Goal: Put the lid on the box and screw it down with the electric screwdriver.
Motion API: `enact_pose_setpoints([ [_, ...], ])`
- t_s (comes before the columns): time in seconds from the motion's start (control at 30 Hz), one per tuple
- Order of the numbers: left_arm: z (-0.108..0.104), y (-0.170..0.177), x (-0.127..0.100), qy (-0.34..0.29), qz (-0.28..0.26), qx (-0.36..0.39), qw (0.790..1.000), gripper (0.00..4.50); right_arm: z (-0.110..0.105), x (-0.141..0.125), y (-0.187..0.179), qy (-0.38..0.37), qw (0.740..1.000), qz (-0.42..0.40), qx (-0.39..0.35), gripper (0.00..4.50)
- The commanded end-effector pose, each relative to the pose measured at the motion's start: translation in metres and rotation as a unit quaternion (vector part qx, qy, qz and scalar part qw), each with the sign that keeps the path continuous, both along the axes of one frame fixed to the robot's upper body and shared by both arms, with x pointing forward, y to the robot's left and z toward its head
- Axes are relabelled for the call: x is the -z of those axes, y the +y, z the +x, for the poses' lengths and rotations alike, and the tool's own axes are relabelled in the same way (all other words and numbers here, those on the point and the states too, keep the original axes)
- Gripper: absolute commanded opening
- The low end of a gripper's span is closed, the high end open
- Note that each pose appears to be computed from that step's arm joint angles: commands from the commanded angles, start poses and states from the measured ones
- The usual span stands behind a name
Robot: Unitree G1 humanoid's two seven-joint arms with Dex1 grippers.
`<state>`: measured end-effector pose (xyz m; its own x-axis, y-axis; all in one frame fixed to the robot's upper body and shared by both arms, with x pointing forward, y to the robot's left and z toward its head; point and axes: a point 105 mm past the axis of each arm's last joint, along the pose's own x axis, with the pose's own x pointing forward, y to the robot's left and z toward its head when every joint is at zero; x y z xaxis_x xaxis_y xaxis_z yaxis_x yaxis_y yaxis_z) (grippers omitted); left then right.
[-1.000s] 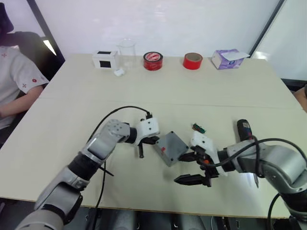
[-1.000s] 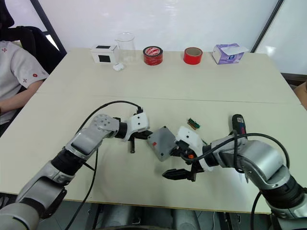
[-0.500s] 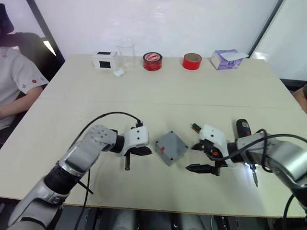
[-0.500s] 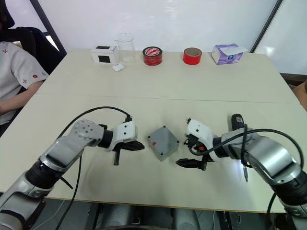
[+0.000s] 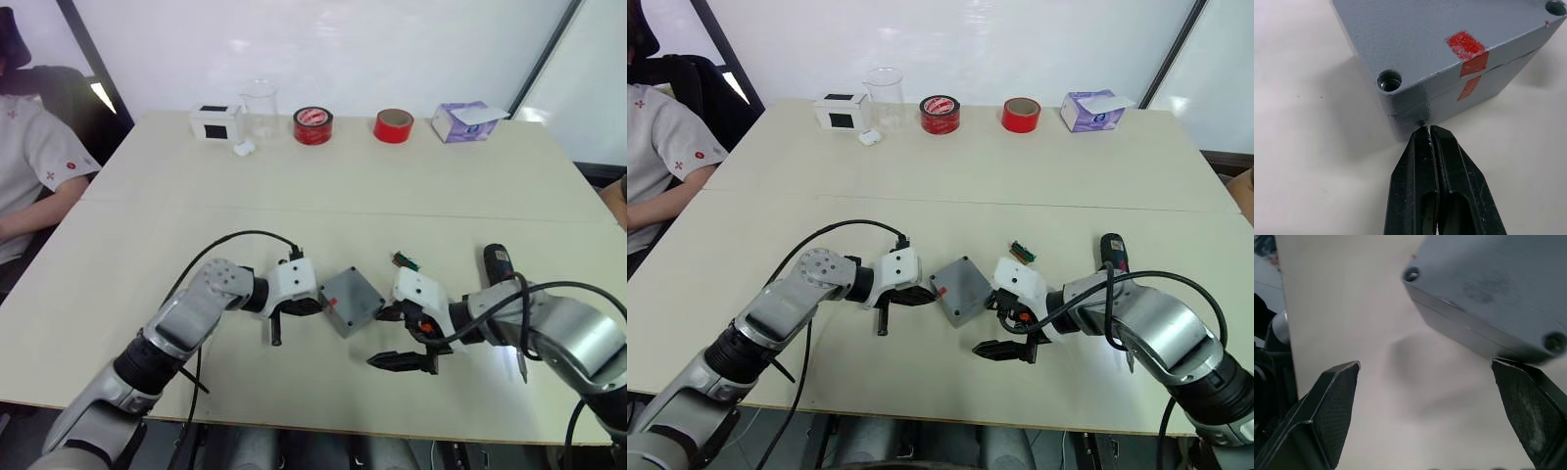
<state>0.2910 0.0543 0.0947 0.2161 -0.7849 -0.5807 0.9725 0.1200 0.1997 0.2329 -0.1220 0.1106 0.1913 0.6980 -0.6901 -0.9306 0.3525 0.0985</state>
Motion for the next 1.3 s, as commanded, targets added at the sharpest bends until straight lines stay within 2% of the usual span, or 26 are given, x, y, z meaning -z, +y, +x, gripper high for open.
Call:
enact_pose_setpoints([
  [0.03, 0.002, -0.004, -0.009, -0.025, 0.002, 0.017, 1.0, 0.0, 0.011, -0.006, -0.018, -0.034, 0.999, -0.029, 0.026, 4.46],
  [0.17, -0.002, -0.002, -0.007, -0.021, 0.01, 0.027, 0.999, 0.0, 0.026, -0.006, -0.035, -0.066, 0.995, -0.062, 0.044, 4.46],
  [0.3, -0.003, -0.003, -0.008, -0.019, 0.008, 0.029, 0.999, 0.0, 0.034, -0.009, -0.027, -0.085, 0.995, -0.045, 0.038, 4.46],
  [0.47, 0.0, -0.004, -0.009, -0.017, 0.002, 0.016, 1.0, 0.0, 0.029, -0.009, -0.007, -0.08, 0.997, -0.017, 0.001, 4.46],
  [0.63, 0.005, -0.008, -0.014, -0.025, -0.01, 0.005, 1.0, 0.0, 0.013, -0.011, 0.008, -0.05, 0.998, 0.011, -0.039, 4.46],
  [1.3, 0.008, -0.013, -0.014, -0.027, -0.015, 0.003, 1.0, 0.0, 0.011, -0.009, 0.008, -0.044, 0.999, 0.005, -0.026, 4.46],
])
